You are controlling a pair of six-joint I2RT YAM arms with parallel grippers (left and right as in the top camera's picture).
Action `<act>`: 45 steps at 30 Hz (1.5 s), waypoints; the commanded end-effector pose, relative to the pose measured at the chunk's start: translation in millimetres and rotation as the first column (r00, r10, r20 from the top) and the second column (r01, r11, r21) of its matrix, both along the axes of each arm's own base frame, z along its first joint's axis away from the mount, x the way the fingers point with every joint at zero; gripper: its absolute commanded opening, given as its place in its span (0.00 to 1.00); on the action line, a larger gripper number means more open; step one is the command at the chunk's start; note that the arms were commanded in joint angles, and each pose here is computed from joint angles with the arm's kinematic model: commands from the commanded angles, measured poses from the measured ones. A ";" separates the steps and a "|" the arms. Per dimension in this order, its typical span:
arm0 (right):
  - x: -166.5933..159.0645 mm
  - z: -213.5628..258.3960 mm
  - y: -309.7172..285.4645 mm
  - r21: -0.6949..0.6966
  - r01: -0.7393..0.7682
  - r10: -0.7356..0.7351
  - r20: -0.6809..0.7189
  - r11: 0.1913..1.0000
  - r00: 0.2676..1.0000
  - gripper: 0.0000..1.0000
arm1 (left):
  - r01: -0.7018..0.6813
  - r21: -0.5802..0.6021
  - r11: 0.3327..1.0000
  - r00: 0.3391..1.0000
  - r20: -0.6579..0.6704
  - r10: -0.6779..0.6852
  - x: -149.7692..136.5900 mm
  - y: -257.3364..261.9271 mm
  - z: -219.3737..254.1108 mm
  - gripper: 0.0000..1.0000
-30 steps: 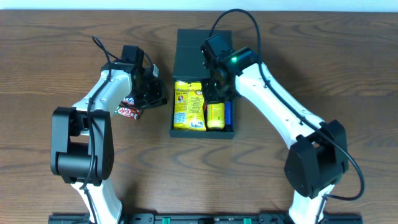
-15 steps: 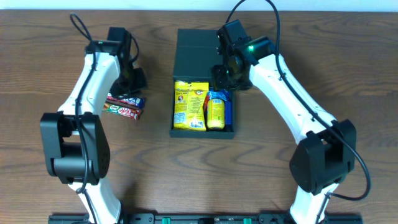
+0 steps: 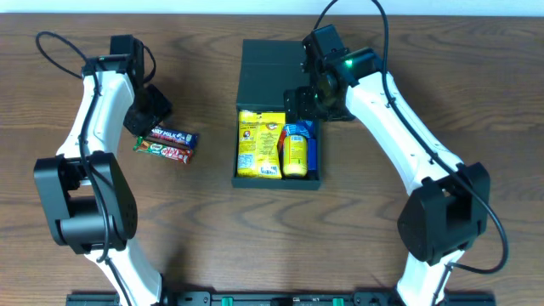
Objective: Pack container
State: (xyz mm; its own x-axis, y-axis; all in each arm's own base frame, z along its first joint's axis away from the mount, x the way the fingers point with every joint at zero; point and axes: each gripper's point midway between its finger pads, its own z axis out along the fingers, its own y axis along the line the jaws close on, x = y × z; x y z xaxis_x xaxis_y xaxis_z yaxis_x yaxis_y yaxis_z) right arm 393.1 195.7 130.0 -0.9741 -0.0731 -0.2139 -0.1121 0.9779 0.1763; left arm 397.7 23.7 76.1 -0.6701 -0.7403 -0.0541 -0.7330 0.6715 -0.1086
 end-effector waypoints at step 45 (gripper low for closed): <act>7.6 9.1 -3.6 -0.005 -0.043 0.043 0.039 0.999 0.998 0.99 | -0.440 -0.036 0.897 0.893 0.089 0.442 12.9 10.5 -61.4 0.53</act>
State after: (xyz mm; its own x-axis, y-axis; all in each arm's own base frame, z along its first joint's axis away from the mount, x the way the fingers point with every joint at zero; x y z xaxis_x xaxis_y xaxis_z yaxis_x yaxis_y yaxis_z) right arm 393.9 194.9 130.4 -0.9687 -0.1103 -0.2223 -0.1494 0.9744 0.1679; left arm 413.3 29.3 24.1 -0.2604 -0.9633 -0.0655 -0.9371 0.2685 -0.2232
